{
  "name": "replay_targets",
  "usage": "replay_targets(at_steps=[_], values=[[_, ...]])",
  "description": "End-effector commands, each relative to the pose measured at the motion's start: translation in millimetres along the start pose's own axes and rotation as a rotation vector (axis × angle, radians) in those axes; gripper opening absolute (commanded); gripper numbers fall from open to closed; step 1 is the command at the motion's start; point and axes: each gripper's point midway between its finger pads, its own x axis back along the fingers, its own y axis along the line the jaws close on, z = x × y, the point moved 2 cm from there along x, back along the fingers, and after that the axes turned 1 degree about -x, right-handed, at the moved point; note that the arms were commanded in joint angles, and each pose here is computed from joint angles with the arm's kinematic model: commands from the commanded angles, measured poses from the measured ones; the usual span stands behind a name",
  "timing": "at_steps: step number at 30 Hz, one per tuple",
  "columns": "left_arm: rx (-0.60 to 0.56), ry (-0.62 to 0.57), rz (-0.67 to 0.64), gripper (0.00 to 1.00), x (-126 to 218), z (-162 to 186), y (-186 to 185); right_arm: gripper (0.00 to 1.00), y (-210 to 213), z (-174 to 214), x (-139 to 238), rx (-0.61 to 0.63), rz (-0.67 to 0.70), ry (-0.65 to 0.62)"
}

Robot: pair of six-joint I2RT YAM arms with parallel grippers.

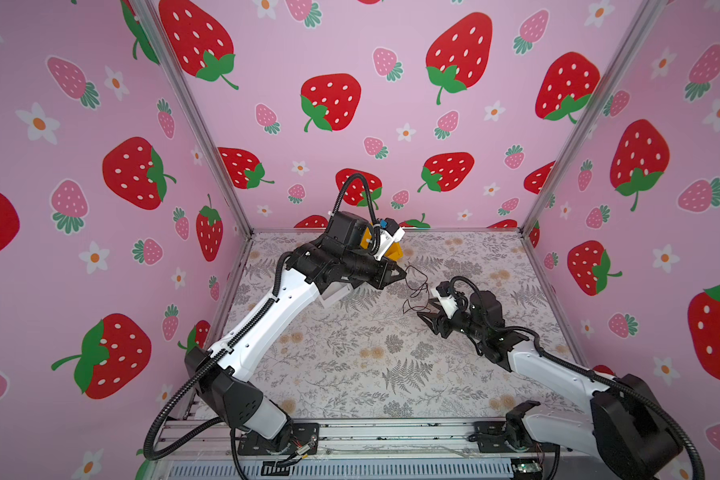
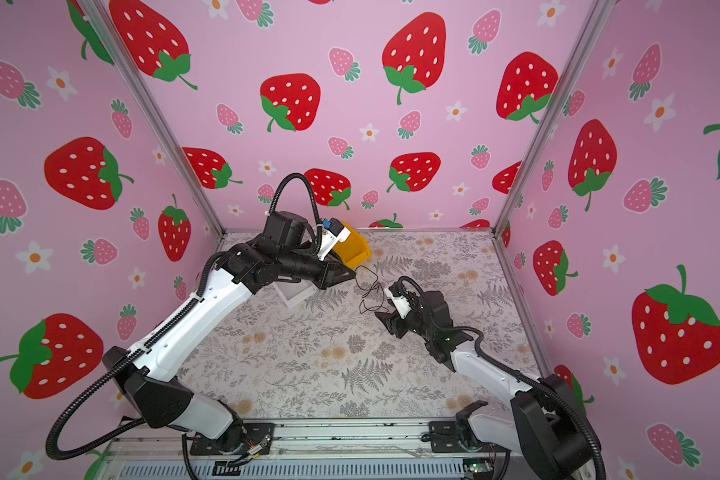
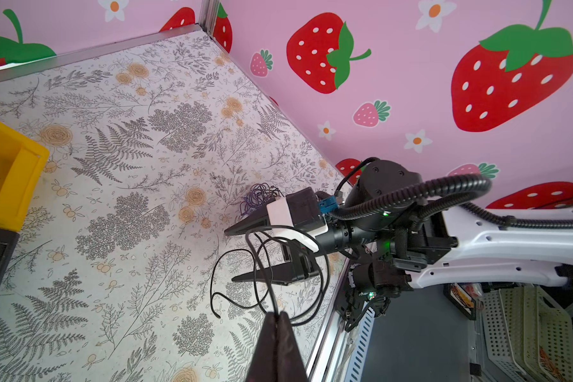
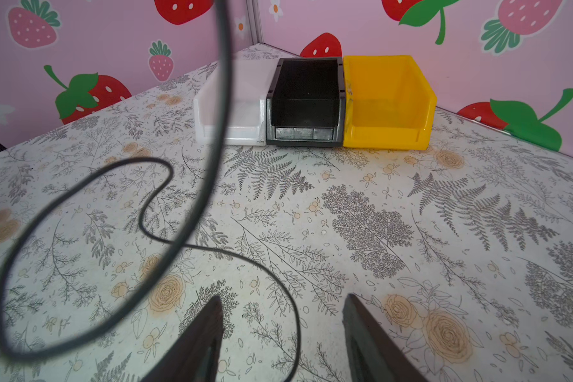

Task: Untangle the cables

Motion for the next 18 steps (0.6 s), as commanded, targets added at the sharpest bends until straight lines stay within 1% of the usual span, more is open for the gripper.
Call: replay_targets(at_steps=[1, 3, 5, 7, 10, 13, 15, 18], values=[[-0.05, -0.027, 0.022, 0.0, 6, -10, -10, 0.53, 3, -8, -2, 0.035, -0.016, -0.042], [-0.055, -0.025, 0.011, 0.0, 7, -9, -9, 0.38, 3, -11, -3, 0.036, -0.023, -0.051], [-0.063, -0.022, -0.005, 0.0, 8, -7, -6, 0.25, 3, -11, -4, 0.036, -0.026, -0.05], [-0.068, -0.017, -0.021, 0.0, 9, -5, -4, 0.16, 3, -10, -4, 0.038, -0.023, -0.044], [-0.067, -0.015, -0.045, 0.0, 13, -2, 1, 0.06, -1, -10, -2, 0.039, 0.01, -0.043], [-0.053, -0.017, -0.066, 0.0, 19, 1, 9, 0.0, -10, -13, 2, 0.04, 0.075, -0.051], [-0.038, -0.021, -0.093, 0.0, 25, 5, 17, 0.0, -18, -17, 5, 0.038, 0.121, -0.061], [-0.019, -0.031, -0.131, 0.0, 34, 9, 29, 0.0, -25, -23, 11, 0.027, 0.155, -0.078]])
